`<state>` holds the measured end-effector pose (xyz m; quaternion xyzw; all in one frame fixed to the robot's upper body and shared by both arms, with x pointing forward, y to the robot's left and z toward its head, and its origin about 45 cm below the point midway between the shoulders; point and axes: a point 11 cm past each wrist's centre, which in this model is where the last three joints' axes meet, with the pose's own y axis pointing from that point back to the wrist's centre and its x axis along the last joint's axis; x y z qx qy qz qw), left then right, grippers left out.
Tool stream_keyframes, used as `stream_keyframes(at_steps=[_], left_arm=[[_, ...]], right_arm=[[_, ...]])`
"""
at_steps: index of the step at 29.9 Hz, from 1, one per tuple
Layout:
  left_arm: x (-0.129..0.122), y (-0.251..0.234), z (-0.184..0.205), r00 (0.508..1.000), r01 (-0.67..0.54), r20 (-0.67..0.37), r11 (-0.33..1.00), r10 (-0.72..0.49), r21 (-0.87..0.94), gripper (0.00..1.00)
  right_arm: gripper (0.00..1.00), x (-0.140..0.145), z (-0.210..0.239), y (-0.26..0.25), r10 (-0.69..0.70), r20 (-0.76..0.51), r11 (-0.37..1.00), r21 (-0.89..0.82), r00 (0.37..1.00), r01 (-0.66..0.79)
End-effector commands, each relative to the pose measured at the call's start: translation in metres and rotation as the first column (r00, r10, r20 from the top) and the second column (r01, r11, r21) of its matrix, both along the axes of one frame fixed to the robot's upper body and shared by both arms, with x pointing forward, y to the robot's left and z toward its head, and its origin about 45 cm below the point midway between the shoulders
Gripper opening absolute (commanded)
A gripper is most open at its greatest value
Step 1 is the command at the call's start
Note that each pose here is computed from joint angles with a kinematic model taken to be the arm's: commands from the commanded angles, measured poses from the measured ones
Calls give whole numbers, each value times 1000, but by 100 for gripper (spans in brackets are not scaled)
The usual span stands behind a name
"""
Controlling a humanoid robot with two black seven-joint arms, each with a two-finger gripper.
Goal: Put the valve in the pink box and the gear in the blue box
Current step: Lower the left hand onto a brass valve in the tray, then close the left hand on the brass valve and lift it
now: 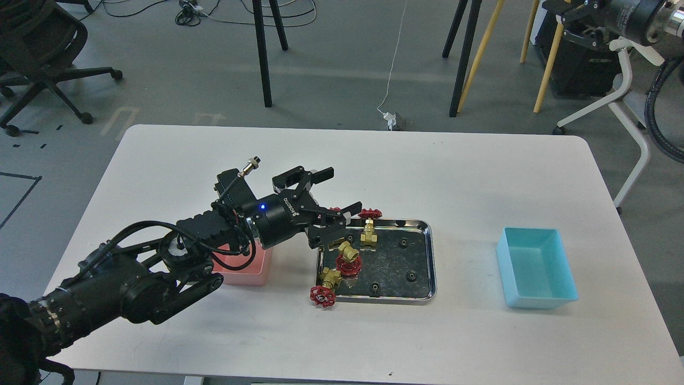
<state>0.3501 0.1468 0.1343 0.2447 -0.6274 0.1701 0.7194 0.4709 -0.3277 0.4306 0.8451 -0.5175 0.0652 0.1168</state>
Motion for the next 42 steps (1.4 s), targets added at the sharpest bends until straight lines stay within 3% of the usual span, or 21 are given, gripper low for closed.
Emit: stream_keyframes(at_steps=[1,10,16,30,42], left_arm=[[-12,-6,-27,1000,16,-1,998,-16,55,97],[-22,-38,-49,1000,15,-23,999,-14,39,98],[-37,-28,-72,997,-9,-79,998,14,65,99],[-39,-39,-91,993,-33,-114,995,43,92,99],[-39,-39,-91,993,-33,-114,995,43,90,77]], right_arm=[[99,0,1,1,3,2,1000,-6,1000,-3],[99,1,0,1,1,0,1000,-7,1000,-1],[99,1,-2,1,2,-4,1000,-8,1000,-2],[99,0,-5,0,0,-7,1000,-25,1000,0],[99,0,-8,-1,1,-11,1000,-29,1000,-1]])
